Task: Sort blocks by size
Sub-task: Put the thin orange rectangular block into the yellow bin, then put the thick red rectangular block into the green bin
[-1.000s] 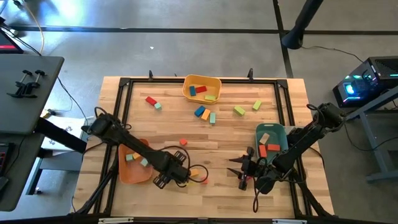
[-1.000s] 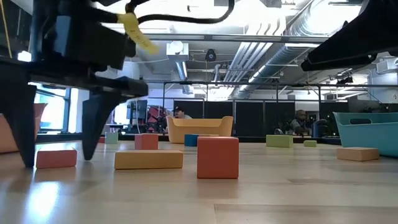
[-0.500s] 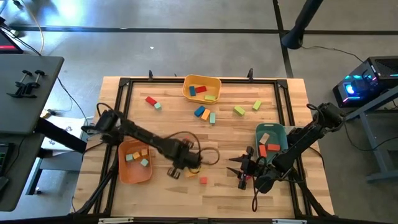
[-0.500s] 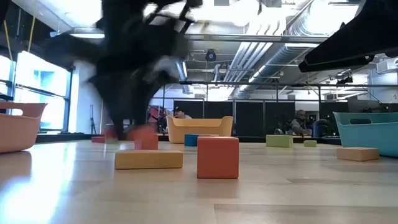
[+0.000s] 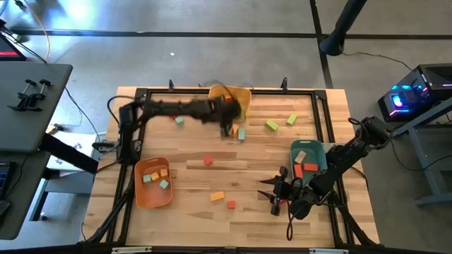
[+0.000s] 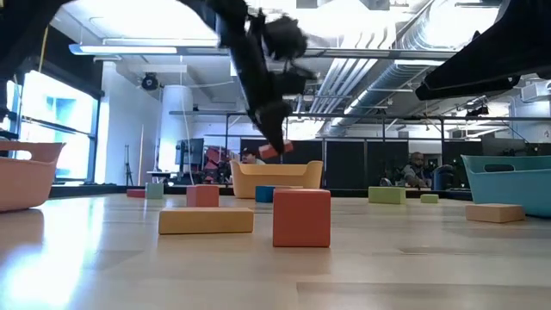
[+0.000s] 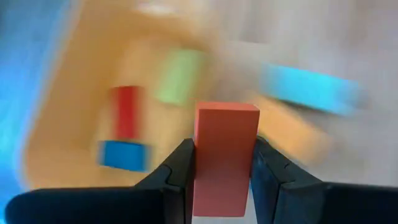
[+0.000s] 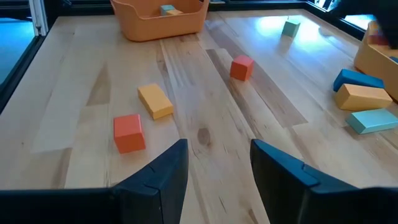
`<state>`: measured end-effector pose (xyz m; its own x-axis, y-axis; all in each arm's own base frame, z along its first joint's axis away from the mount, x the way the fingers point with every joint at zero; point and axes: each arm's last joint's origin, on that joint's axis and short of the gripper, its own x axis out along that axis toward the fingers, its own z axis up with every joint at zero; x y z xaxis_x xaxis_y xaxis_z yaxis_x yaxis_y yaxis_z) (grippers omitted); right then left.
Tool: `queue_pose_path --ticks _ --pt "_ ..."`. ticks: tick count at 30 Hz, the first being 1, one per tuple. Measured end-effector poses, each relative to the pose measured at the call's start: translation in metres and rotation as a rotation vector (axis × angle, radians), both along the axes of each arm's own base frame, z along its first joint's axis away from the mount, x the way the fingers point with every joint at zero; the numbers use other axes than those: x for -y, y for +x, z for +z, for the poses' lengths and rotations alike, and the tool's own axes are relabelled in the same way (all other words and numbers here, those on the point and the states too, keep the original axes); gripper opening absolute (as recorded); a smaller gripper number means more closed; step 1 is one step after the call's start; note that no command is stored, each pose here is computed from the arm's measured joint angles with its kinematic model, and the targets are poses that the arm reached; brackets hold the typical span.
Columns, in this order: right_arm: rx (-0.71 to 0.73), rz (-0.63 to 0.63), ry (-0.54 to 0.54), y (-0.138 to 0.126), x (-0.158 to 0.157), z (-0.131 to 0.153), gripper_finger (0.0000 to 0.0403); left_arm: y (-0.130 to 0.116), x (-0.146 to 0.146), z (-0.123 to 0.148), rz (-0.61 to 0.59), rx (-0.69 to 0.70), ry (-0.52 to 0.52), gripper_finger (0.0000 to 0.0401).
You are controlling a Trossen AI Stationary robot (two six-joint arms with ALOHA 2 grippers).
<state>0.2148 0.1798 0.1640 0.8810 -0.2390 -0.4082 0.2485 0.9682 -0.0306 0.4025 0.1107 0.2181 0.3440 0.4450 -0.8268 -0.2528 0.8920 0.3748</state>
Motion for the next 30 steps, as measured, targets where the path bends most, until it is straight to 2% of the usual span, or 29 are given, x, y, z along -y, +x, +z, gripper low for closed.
queue_pose_path --ticks 3,6,12,17,21,24,30 --pt "-0.001 -0.003 -0.001 0.001 0.001 0.0 0.0169 -0.004 -0.049 -0.004 0.095 0.094 0.01 0.0076" --pt "0.0 -0.015 0.001 0.003 0.003 0.0 0.0169 -0.01 -0.084 -0.013 0.131 0.162 -0.068 0.0077" --pt "-0.001 -0.046 0.0 0.008 0.01 0.0 0.0169 -0.022 -0.124 -0.037 0.222 0.169 -0.118 0.01" --pt "-0.017 -0.042 0.018 0.012 0.015 -0.001 0.0169 -0.024 -0.128 -0.051 0.214 0.117 -0.132 0.0133" --pt "-0.022 -0.041 0.025 0.013 0.016 -0.001 0.0169 -0.025 -0.127 -0.046 0.213 0.121 -0.129 0.0174" --pt "-0.024 -0.04 0.026 0.013 0.016 -0.001 0.0169 -0.03 -0.124 -0.031 0.239 0.121 -0.108 0.0195" --pt "-0.021 -0.042 0.034 0.013 0.016 -0.001 0.0169 -0.046 -0.103 0.017 0.285 0.14 -0.069 0.02"
